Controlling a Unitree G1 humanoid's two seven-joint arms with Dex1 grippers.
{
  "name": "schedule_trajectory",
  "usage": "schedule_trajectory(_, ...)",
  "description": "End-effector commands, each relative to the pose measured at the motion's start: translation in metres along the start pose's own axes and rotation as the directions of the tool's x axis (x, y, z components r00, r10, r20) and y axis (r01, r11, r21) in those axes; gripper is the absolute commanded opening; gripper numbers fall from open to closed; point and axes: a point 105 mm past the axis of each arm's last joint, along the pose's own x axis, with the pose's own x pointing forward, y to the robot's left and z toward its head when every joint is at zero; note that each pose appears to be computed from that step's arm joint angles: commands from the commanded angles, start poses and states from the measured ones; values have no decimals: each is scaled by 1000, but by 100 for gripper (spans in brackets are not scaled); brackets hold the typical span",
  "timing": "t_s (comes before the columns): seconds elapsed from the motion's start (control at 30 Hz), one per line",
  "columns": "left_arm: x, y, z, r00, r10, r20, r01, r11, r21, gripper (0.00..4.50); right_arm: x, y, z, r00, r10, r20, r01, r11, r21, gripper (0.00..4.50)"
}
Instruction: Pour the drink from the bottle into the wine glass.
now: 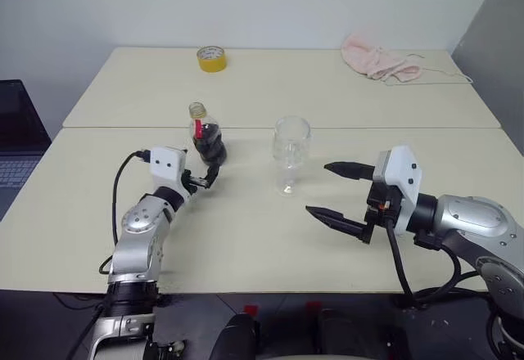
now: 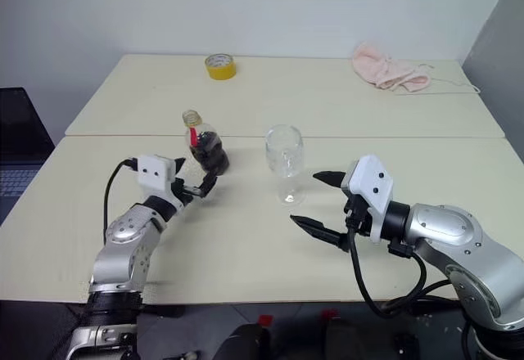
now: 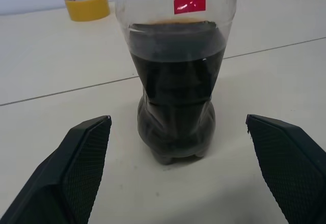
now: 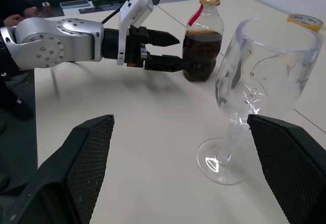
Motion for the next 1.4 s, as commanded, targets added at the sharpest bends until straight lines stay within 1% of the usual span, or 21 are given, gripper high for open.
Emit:
schedule_trajectory(0.03,8,4,11,999,-6,44,5,999,34,450,1,5,13,999,20,47,-18,999,-43,448)
schedule_trajectory(0.37,31,1,7,998,-8,58,7,1000,18,450,5,2,15,998,25,50,-22,999,-50,448)
schedule_trajectory(0.63,52,-9,16,995,-43,87,41,999,26,450,7,3,16,998,32,52,-29,998,-52,448)
schedule_trajectory(0.73,56,-8,19,995,-44,93,41,999,28,393,7,2,15,998,29,53,-26,998,-50,450)
schedule_trajectory(0.93,57,-6,21,994,-31,105,29,999,21,194,8,0,15,998,18,57,-16,999,-50,450)
schedule_trajectory(1.0,57,-6,21,994,-31,108,29,999,17,140,8,-1,15,998,16,58,-13,999,-51,450)
schedule_trajectory(1.03,57,-6,21,994,-30,109,29,999,16,120,8,-1,15,998,16,59,-13,999,-52,450)
schedule_trajectory(1.07,56,-5,24,993,-31,114,30,999,17,106,8,-1,16,998,11,63,-7,998,-57,450)
schedule_trajectory(1.13,55,-7,32,991,-49,127,43,998,44,94,7,-3,18,997,-3,71,8,998,-69,450)
schedule_trajectory(1.23,54,-16,53,983,-108,151,93,990,105,90,3,-4,21,996,-19,87,27,995,-92,450)
schedule_trajectory(1.33,52,-22,63,978,-142,150,122,984,133,90,1,-4,24,995,-25,101,36,994,-102,450)
schedule_trajectory(1.4,53,-34,79,966,-203,158,170,965,200,90,-2,-5,29,992,-37,124,51,993,-110,450)
